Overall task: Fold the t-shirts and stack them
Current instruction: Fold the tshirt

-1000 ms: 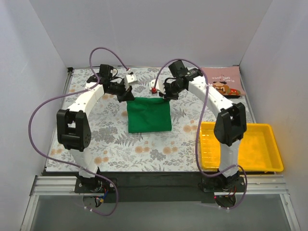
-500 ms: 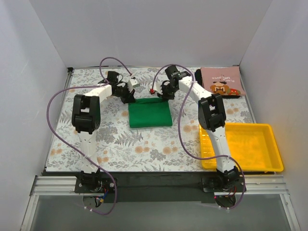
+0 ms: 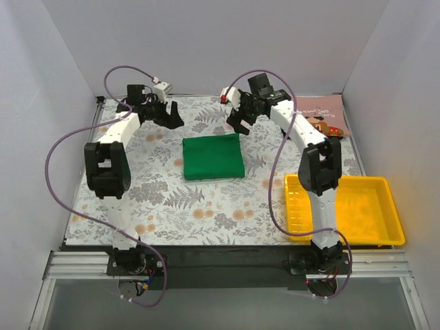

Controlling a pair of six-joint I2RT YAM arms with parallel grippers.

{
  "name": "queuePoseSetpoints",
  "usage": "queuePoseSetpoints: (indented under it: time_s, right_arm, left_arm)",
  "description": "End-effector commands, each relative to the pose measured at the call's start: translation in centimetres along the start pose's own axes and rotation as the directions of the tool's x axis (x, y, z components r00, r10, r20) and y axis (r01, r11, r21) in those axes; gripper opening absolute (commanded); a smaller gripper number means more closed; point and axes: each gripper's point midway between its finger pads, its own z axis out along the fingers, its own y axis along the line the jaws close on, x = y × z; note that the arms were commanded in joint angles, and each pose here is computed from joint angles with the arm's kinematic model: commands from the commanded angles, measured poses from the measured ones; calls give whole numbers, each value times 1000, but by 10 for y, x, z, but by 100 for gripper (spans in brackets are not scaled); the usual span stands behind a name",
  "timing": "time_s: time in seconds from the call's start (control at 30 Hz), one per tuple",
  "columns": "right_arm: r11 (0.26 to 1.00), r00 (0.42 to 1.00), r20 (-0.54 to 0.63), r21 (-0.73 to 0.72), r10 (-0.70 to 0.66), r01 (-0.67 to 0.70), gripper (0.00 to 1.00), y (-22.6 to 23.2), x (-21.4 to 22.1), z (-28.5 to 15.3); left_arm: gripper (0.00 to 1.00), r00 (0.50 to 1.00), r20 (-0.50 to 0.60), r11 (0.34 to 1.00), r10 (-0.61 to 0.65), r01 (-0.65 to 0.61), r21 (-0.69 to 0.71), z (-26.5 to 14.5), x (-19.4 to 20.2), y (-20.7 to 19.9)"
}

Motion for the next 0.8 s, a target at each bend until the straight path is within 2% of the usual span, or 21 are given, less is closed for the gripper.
queuePoseSetpoints:
  time_s: [0.0,0.03,0.07,0.1,0.13,0.17,0.23,0.3,0.33,0.43,0.47,0.5,0.53,0.6,0.7,0.73,0.77]
  right_arm:
    - [974,958,180,-40,225,-221,98,22,-60,-65]
    - [944,925,189,-73,330,-322,98,31,-66,-73]
    - [927,907,192,-102,375,-362,98,38,-67,-75]
    - [908,888,199,-154,414,-389,98,47,-73,-76]
    - [858,845,169,-196,507,-475,98,58,-70,-74]
    - [829,823,148,-228,548,-511,98,65,-69,-73]
    - [738,769,92,-371,633,-563,98,94,-70,-68]
    - [661,735,45,-477,676,-579,98,119,-72,-66]
    - [615,713,-10,-497,701,-612,98,135,-60,-58]
    - [498,642,-73,-567,763,-656,98,158,-63,-44]
    - [437,601,-120,-577,790,-690,99,167,-61,-40]
    - [406,579,-135,-587,804,-701,98,169,-60,-37]
    - [410,578,-119,-592,807,-694,98,166,-60,-28]
    - [370,540,-161,-568,826,-735,98,174,-42,-13]
    - [302,477,-229,-530,848,-792,98,184,-8,16]
    - [271,447,-262,-509,856,-817,98,187,6,27]
    - [270,436,-255,-496,863,-825,98,182,15,32]
  left_arm:
    - [80,967,154,977,-204,191,93,-67,-62,-77]
    - [81,962,213,978,-170,139,153,-90,-80,-102]
    - [81,956,222,969,-193,150,197,-97,-79,-116]
    - [81,938,167,931,-304,256,259,-95,-54,-131]
    - [82,938,187,910,-292,212,355,-106,-60,-152]
    - [82,934,174,883,-314,220,414,-114,-56,-170]
    - [82,921,63,809,-383,302,504,-107,-34,-201]
    - [82,897,-27,768,-442,394,505,-93,-16,-211]
    - [83,854,-104,721,-510,490,490,-86,1,-216]
    - [84,761,-261,621,-594,639,454,-62,39,-228]
    - [84,738,-300,595,-605,669,445,-58,48,-233]
    - [84,723,-317,582,-614,686,438,-51,57,-233]
    - [84,729,-304,585,-614,678,446,-47,58,-232]
    - [85,689,-326,569,-647,721,394,-36,77,-230]
    - [86,602,-381,517,-702,799,309,-16,110,-213]
    - [86,556,-390,496,-734,831,251,-6,127,-201]
    - [86,537,-371,483,-758,844,234,-6,130,-188]
